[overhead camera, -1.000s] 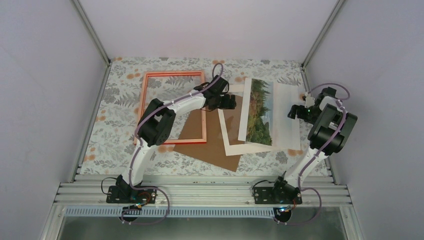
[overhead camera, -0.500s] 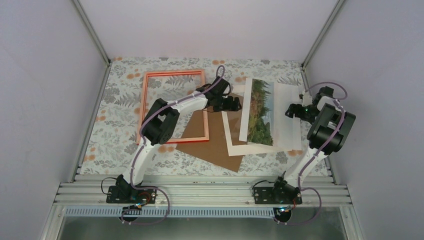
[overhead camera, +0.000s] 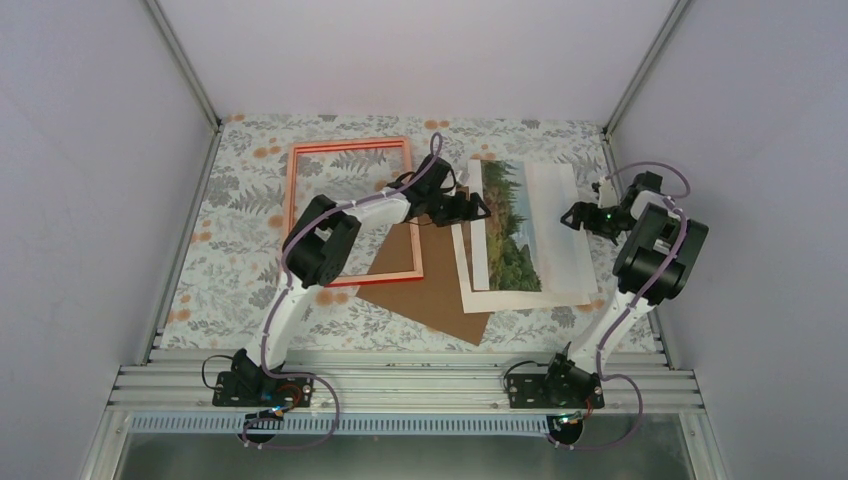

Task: Put the photo into the frame

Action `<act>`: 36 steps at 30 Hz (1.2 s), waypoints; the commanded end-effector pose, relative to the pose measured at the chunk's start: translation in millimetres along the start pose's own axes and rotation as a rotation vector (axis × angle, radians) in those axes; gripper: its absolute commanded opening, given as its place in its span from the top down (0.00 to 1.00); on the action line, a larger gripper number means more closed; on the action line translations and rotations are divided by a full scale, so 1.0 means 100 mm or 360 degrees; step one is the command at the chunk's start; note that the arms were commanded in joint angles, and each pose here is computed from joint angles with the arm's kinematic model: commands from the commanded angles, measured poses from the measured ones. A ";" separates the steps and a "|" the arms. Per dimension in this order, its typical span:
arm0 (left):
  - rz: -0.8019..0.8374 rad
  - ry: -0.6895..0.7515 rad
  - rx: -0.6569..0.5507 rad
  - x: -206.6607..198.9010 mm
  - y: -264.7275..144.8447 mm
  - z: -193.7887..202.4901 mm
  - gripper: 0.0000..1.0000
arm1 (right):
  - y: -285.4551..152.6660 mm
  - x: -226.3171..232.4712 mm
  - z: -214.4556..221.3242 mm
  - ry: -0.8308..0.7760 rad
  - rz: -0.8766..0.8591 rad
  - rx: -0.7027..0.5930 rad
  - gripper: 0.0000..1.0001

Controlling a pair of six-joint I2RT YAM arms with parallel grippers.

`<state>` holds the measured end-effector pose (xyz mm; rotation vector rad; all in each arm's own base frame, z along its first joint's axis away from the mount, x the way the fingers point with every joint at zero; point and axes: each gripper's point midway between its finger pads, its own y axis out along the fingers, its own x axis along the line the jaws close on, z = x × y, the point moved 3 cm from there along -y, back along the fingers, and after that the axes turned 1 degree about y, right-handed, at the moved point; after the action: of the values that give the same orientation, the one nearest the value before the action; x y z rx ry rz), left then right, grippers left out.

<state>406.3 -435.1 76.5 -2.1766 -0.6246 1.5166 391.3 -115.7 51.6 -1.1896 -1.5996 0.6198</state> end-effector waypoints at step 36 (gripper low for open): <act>0.0344 -0.0111 0.0080 -0.13 0.34 0.13 0.07 | 0.48 0.31 0.69 0.0334 -0.0352 0.0412 0.35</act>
<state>397.9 -461.5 74.3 -2.2194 -0.4178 1.7171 399.0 -89.8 51.4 -1.0511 -1.6710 0.4692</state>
